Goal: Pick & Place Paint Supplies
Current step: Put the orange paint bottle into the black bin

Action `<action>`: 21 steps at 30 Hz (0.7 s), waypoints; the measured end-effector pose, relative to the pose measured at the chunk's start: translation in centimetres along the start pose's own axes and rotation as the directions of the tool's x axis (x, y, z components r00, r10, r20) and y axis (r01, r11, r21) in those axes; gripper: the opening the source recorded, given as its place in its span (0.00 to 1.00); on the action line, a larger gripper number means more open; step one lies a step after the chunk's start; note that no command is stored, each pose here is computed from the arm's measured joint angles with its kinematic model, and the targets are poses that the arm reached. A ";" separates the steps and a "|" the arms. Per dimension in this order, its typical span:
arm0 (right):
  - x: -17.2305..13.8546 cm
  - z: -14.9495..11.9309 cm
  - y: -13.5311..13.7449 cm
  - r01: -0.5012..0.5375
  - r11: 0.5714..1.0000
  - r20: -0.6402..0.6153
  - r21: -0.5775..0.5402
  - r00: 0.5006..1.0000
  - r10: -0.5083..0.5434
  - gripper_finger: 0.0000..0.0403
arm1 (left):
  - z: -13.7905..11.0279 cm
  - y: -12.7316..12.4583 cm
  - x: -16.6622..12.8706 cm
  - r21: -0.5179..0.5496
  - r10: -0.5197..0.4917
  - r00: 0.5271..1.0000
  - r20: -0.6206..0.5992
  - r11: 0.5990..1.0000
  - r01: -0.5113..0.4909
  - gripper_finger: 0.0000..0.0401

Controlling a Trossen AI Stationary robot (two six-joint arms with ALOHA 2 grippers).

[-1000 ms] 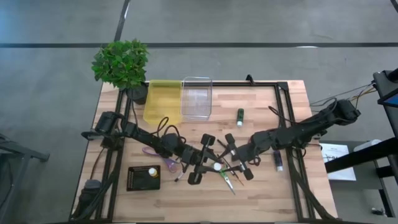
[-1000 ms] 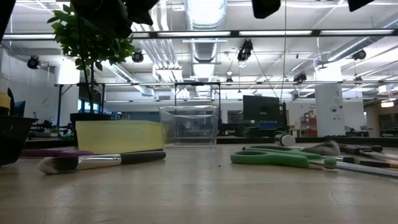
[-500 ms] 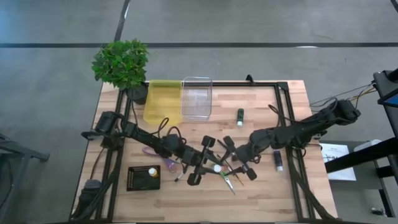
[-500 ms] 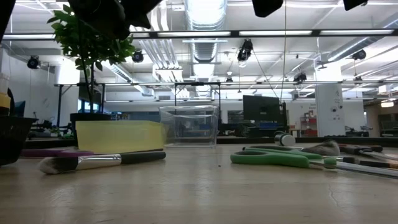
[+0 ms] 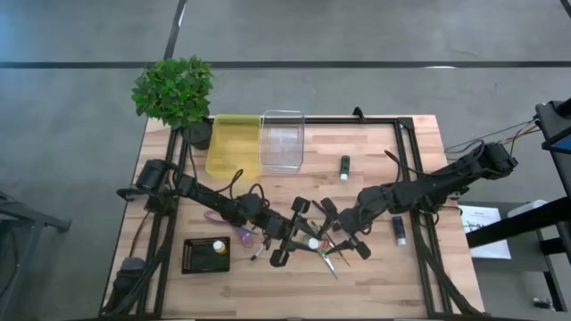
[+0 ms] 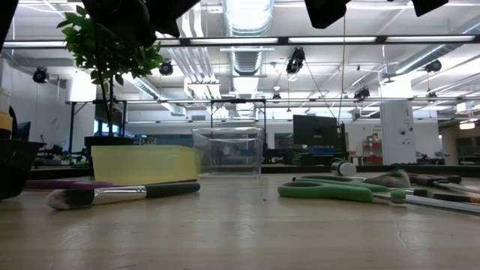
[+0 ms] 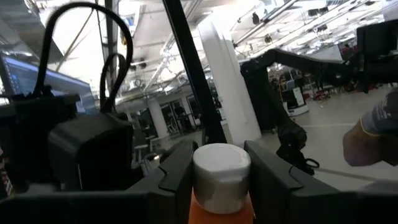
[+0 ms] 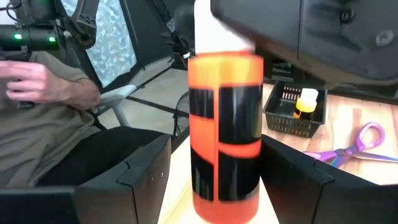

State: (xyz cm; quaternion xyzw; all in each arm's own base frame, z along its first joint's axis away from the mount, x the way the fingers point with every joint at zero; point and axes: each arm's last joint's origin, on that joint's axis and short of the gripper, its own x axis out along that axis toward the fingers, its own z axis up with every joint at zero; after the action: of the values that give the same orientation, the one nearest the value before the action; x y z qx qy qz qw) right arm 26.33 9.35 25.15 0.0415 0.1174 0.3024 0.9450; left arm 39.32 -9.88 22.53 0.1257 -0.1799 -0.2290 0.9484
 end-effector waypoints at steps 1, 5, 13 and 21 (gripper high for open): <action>0.0 0.0 0.0 -0.001 1.000 0.000 0.005 1.000 0.001 0.57 | -0.1 0.0 0.0 -0.003 -0.002 1.000 -0.010 1.000 0.002 0.29; 0.0 -0.2 0.0 -0.002 1.000 -0.019 0.021 1.000 0.003 0.57 | -0.4 -0.1 0.0 -0.010 -0.008 0.999 -0.035 1.000 0.008 0.29; 0.0 -0.5 0.1 -0.026 0.998 -0.042 0.060 0.999 0.028 0.57 | -0.8 -0.2 0.0 -0.023 -0.019 0.997 -0.081 1.000 0.017 0.29; -0.1 -0.8 0.1 -0.030 0.996 -0.063 0.085 0.997 0.035 0.57 | -1.0 -0.2 -0.1 -0.031 -0.026 0.994 -0.109 0.999 0.023 0.29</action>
State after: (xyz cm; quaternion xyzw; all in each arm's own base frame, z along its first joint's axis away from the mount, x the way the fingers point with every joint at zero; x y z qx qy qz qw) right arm 26.04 9.39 24.43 0.0732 0.1596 0.3137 0.9332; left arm 39.58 -9.89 21.49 0.1262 -0.1230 -0.2359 0.9557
